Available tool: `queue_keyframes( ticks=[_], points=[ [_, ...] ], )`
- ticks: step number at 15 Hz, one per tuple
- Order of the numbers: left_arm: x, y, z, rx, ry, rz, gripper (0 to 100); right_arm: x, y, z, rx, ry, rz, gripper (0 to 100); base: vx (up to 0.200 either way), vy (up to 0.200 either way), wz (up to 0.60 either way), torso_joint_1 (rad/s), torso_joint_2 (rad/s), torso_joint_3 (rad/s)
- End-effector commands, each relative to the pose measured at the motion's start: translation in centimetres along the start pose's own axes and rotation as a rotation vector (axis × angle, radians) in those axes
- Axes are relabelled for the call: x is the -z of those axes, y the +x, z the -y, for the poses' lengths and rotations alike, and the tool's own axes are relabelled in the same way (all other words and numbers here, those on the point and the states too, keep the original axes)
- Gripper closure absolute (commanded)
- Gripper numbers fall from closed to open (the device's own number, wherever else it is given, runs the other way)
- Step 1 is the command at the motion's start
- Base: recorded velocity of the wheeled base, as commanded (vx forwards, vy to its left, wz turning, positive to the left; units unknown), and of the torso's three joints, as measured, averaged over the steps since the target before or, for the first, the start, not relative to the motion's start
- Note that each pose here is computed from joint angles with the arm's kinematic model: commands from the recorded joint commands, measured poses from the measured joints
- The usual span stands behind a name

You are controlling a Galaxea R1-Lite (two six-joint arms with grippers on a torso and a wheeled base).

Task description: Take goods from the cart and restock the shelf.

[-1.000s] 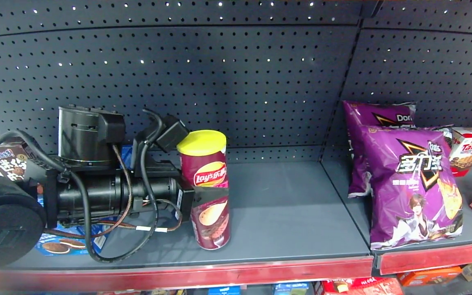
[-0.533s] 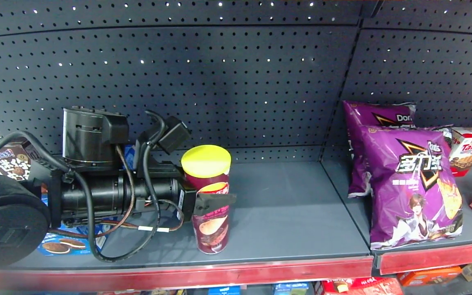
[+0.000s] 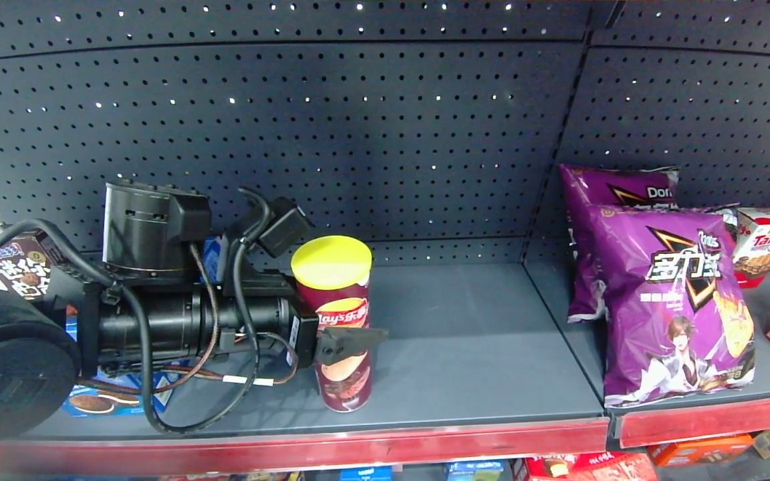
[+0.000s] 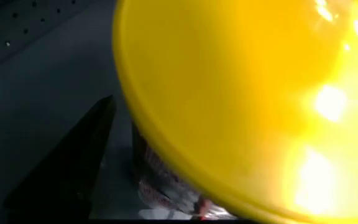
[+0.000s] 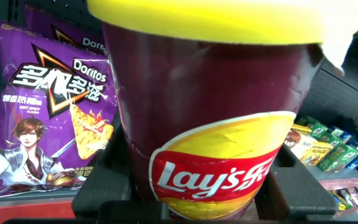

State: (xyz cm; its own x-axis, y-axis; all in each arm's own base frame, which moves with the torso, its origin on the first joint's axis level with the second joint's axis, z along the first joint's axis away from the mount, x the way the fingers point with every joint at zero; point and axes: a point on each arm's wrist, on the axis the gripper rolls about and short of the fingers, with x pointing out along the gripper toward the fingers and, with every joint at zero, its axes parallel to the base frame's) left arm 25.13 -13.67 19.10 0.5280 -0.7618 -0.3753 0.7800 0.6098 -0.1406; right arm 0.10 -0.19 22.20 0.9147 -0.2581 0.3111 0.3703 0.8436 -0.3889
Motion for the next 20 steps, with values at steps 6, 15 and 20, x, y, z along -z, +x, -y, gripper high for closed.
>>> queue_keyframes(
  ticks=[6,15,20],
  points=[
    [1.0,-2.3,-0.1,-0.075,-0.019,-0.002,0,0.0,0.1,0.0,-0.002,0.0,-0.002,100,0.0,0.0,0.0,0.0,0.0,0.0],
    [1.6,-9.1,1.4,-0.176,0.0,0.116,0,0.9,-0.2,-0.4,-0.008,-0.002,-0.025,100,0.0,0.0,0.0,0.0,0.0,0.0],
    [0.7,-13.5,3.2,-0.243,0.056,0.247,0,1.0,0.4,-0.4,0.001,0.085,-0.085,100,0.0,0.0,0.0,0.0,0.0,0.0]
  ],
)
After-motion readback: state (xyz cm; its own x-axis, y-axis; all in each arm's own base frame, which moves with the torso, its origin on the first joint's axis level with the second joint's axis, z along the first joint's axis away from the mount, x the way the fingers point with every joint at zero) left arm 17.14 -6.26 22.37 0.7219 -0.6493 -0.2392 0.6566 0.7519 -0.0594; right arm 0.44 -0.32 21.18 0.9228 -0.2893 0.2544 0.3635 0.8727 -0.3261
